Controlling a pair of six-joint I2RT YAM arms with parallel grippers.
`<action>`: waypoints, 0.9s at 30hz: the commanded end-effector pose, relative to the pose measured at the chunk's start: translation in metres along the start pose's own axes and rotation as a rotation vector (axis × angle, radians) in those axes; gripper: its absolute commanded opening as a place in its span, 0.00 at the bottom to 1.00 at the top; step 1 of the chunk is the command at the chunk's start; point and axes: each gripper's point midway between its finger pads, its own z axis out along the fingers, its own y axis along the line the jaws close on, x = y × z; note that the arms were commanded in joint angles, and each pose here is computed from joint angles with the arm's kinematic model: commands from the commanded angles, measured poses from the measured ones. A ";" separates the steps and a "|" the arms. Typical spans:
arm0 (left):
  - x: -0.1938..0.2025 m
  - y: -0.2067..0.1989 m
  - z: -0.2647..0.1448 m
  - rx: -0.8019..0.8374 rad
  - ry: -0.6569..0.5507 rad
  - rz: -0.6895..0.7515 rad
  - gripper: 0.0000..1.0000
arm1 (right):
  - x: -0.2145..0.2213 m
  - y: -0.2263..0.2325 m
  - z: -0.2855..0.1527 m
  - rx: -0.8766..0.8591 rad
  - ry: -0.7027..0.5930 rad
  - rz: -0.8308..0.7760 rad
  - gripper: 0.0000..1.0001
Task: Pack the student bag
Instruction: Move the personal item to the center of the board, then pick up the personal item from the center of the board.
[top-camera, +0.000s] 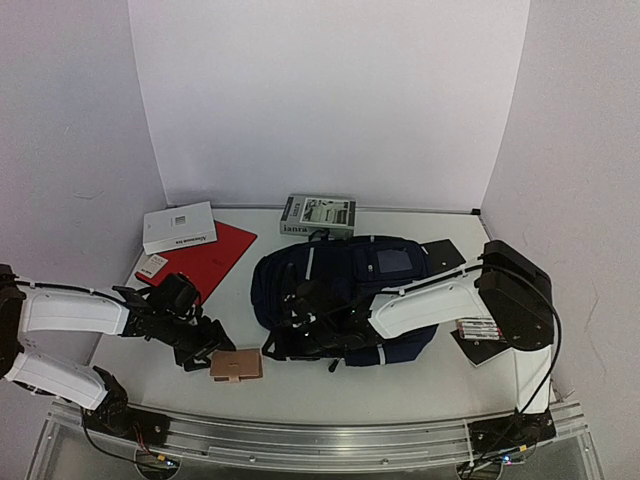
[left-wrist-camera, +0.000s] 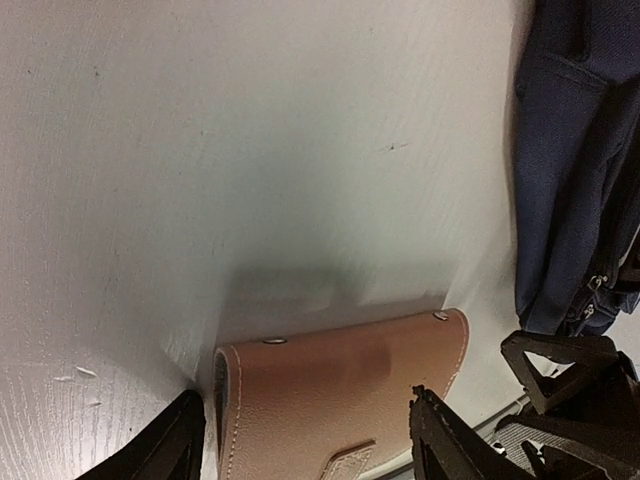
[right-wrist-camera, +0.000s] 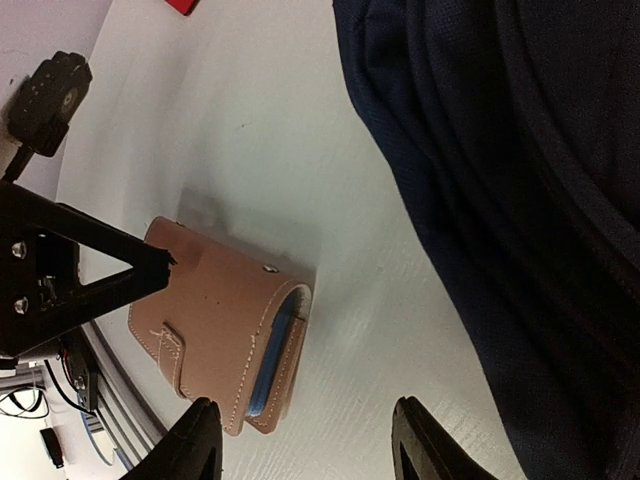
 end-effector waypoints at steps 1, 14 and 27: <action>-0.002 0.003 -0.005 -0.032 -0.020 0.015 0.70 | -0.013 0.026 -0.020 -0.100 -0.035 0.032 0.54; 0.014 0.024 0.008 -0.087 0.067 -0.029 0.57 | -0.004 0.030 0.005 -0.164 0.018 0.094 0.49; 0.015 0.016 0.015 -0.006 0.071 0.015 0.26 | 0.008 0.016 0.025 -0.142 0.055 0.138 0.45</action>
